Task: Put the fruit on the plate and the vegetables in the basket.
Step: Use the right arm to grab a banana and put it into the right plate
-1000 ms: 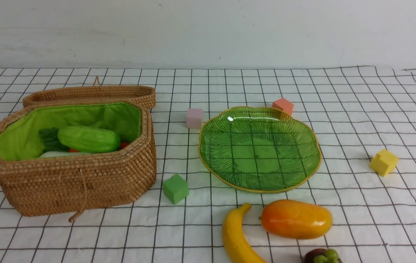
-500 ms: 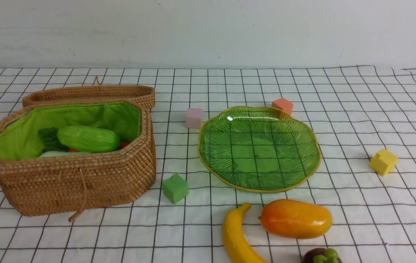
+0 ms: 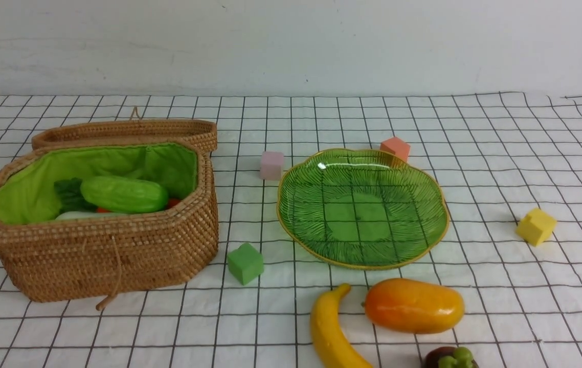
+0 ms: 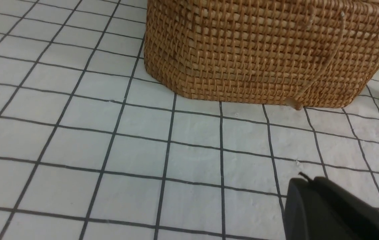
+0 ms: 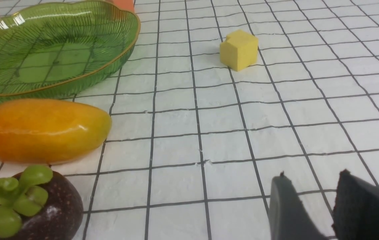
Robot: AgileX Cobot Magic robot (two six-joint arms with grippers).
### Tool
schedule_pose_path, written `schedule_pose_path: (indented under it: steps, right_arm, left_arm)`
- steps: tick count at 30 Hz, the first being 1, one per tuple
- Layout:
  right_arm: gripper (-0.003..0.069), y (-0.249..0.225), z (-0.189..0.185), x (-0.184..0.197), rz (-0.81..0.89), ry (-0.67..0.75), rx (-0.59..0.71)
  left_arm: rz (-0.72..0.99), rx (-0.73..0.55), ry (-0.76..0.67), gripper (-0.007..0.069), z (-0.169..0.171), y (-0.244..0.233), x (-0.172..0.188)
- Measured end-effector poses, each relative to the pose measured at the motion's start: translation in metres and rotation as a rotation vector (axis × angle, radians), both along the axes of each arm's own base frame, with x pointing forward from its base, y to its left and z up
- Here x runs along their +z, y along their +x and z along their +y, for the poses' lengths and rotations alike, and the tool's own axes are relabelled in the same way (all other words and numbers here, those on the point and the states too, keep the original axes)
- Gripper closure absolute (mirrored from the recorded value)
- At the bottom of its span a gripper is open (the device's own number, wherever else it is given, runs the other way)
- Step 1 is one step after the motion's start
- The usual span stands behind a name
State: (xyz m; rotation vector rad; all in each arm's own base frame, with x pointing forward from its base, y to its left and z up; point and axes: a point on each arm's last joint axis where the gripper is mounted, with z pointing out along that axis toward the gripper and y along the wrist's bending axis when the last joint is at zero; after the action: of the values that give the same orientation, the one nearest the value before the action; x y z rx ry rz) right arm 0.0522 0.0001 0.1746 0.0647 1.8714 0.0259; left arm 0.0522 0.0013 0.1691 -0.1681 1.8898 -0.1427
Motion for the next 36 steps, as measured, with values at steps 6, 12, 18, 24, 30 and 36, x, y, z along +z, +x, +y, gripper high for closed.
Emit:
schedule_pose_path:
  steps: [6,12,18,24,30,36]
  right_arm:
    - [0.0420,0.000,0.000,0.000,0.000,0.000,0.000]
    - [0.0420,0.000,0.000,0.001,-0.013,0.007,-0.002]
    - [0.0420,0.005,-0.001,0.027,-0.334,0.318,-0.060]
    - [0.0420,-0.004,-0.013,0.060,-0.721,0.361,-0.123]
    - [0.0420,-0.017,-0.002,0.134,-0.661,0.528,-0.020]
    - [0.0420,0.004,0.005,0.243,-0.358,0.375,0.010]
  left_arm:
    - [-0.001,0.000,-0.002,0.0631,0.000,0.000,0.000]
    - [-0.001,0.000,-0.002,0.0631,0.000,0.000,0.000]
    - [-0.002,0.000,-0.002,0.0630,0.000,0.000,0.000]
    - [-0.001,0.000,-0.002,0.0625,0.000,0.000,0.000]
    - [-0.002,0.000,-0.002,0.0620,0.000,0.000,0.000]
    - [-0.002,0.000,-0.002,0.0615,0.000,0.000,0.000]
